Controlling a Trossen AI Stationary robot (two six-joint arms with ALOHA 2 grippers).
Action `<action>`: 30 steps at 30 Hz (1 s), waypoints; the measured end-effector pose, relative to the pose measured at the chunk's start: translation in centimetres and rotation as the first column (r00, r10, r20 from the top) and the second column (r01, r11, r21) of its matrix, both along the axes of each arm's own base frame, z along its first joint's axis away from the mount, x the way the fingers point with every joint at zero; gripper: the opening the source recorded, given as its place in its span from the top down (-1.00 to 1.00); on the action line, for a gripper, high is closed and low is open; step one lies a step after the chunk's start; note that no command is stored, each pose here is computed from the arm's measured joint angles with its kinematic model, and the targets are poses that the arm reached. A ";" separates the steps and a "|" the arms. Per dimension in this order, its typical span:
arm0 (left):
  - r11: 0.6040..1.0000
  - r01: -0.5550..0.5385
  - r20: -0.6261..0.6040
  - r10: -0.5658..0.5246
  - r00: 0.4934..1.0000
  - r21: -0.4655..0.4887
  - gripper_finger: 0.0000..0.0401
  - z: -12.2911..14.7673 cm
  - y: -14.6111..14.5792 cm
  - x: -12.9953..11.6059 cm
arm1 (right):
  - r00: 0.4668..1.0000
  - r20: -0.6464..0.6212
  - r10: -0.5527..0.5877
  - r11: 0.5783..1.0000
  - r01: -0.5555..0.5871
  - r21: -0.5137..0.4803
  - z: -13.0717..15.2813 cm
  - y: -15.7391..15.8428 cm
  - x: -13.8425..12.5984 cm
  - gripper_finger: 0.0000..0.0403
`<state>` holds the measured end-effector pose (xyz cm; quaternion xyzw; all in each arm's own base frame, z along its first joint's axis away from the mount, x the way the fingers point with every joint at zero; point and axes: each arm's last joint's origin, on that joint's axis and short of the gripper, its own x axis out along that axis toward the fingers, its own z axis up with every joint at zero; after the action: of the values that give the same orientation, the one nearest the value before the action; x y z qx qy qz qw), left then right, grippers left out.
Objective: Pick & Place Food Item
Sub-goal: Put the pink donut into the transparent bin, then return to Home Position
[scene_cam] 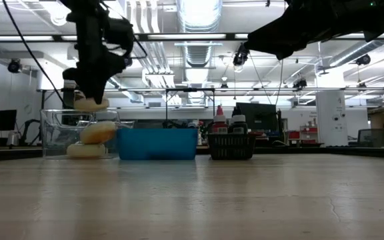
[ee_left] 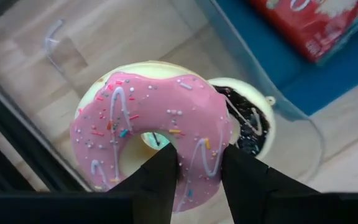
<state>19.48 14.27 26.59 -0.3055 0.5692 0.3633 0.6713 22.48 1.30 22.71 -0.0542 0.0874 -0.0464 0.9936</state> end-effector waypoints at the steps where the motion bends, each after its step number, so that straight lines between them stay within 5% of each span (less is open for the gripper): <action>1: 1.000 0.004 -0.014 -0.004 1.000 -0.010 0.40 -0.4 0.2 0.3 | 1.000 0.000 0.000 1.000 0.000 0.000 0.0 0.0 0.0 -0.10; 10: 0.998 0.041 -0.091 -0.046 0.995 -0.056 0.40 -3.3 1.4 1.9 | 1.000 0.000 0.000 1.000 0.000 0.000 0.0 0.0 0.0 -0.10; 22: 0.999 0.037 -0.044 -0.038 0.998 -0.015 0.38 -3.0 1.7 2.1 | 1.000 0.000 0.000 1.000 0.000 0.000 0.0 0.0 0.0 -0.10; 30: 0.999 0.028 -0.023 -0.029 0.999 -0.039 -0.09 -3.0 1.7 2.1 | 1.000 0.000 0.000 1.000 0.000 0.000 0.0 0.0 0.0 -0.10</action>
<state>21.57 16.00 23.59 -0.3059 0.5883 0.3464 0.6636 22.48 1.30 22.71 -0.0542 0.0874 -0.0463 0.9936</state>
